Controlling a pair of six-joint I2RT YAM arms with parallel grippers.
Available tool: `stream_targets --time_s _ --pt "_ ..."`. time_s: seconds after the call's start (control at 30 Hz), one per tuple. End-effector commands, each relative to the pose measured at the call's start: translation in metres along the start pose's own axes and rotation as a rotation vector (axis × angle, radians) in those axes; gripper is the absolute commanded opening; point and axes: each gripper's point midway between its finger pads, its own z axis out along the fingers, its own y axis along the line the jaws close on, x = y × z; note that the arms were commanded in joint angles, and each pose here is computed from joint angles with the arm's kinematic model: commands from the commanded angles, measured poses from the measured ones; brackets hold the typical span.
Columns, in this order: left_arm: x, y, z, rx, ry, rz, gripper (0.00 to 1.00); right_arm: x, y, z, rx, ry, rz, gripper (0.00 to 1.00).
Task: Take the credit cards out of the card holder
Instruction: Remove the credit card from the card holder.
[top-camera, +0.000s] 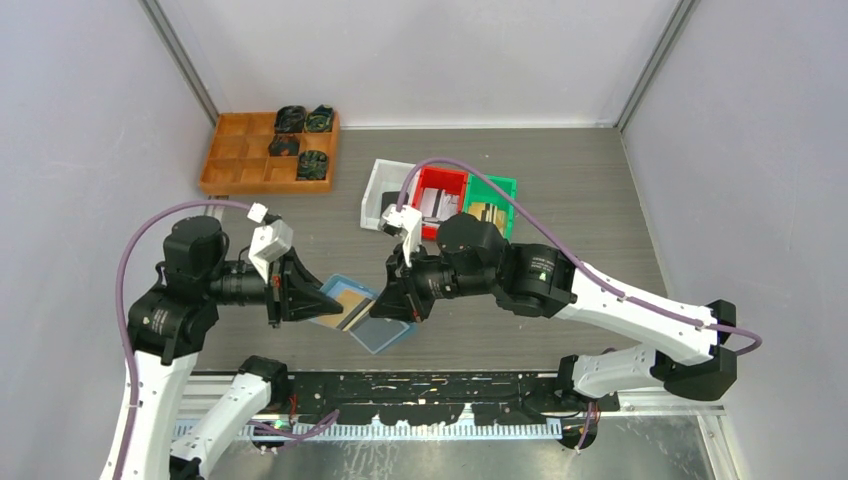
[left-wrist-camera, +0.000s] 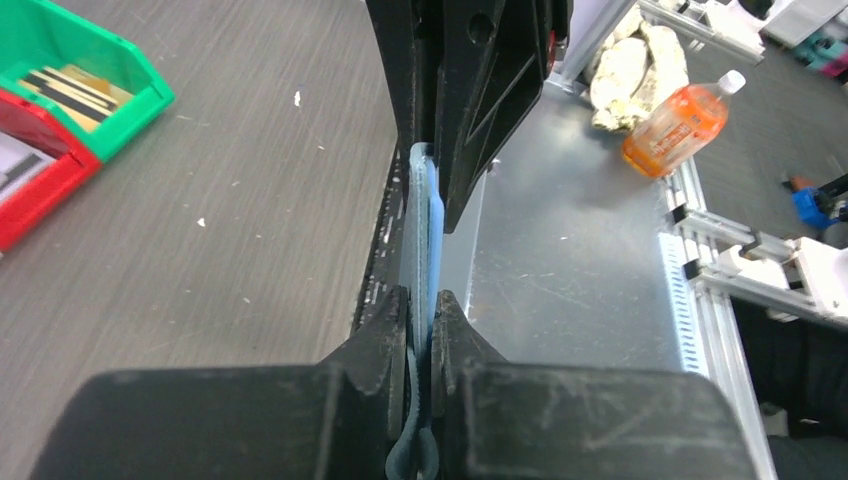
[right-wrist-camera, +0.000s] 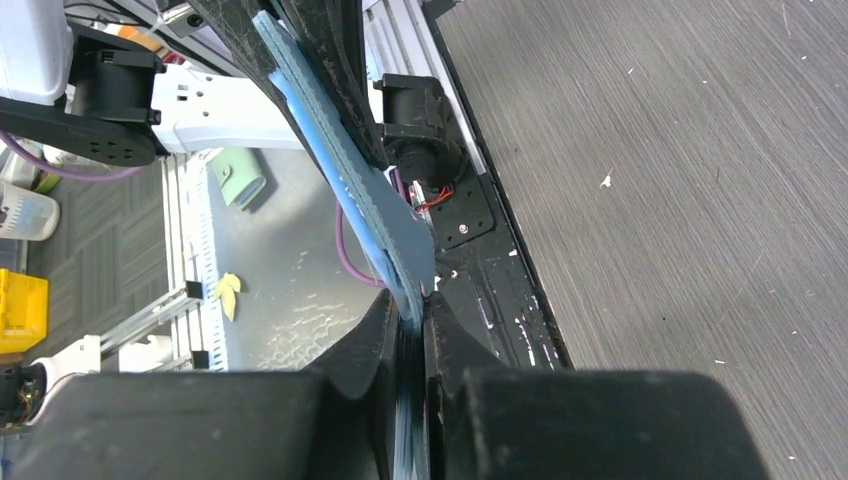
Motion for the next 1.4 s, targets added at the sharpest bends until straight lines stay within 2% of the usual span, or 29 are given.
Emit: stream_targets --time_s 0.0,0.07,0.13,0.3,0.43,0.5,0.6,0.7,0.97,1.17,1.37 --pt "-0.007 0.003 0.007 0.063 -0.023 -0.096 0.0 -0.04 0.026 -0.014 -0.147 -0.16 -0.041 0.17" --pt "-0.006 0.009 0.01 0.058 -0.022 -0.132 0.0 -0.047 0.02 -0.018 -0.168 -0.191 -0.009 0.29" --pt "-0.004 0.02 0.013 0.018 -0.022 -0.165 0.0 -0.053 0.014 -0.022 -0.188 -0.22 0.023 0.35" --pt "-0.004 0.061 0.015 -0.165 -0.029 -0.203 0.0 -0.062 -0.005 -0.026 -0.163 -0.269 0.063 0.65" --pt "-0.006 0.106 0.004 -0.418 -0.055 -0.165 0.0 -0.089 -0.038 -0.049 -0.039 -0.387 0.136 0.73" --pt "-0.006 0.125 -0.004 -0.53 -0.067 -0.159 0.0 -0.105 -0.051 -0.069 0.014 -0.474 0.181 0.73" --pt "-0.007 0.14 -0.012 -0.625 -0.09 -0.151 0.0 -0.119 -0.049 -0.084 -0.019 -0.561 0.236 0.72" --pt "-0.008 0.149 -0.016 -0.677 -0.118 -0.165 0.0 -0.116 -0.046 -0.075 -0.078 -0.544 0.309 0.7" --pt "-0.031 0.121 -0.003 -0.521 -0.201 -0.22 0.0 -0.108 -0.047 -0.026 -0.31 -0.476 0.51 0.62" --pt "-0.051 0.096 0.006 -0.375 -0.252 -0.303 0.0 -0.098 -0.056 -0.007 -0.345 -0.437 0.555 0.55" --pt "-0.066 0.084 0.008 -0.31 -0.29 -0.318 0.0 -0.089 -0.064 0.003 -0.338 -0.419 0.583 0.52"
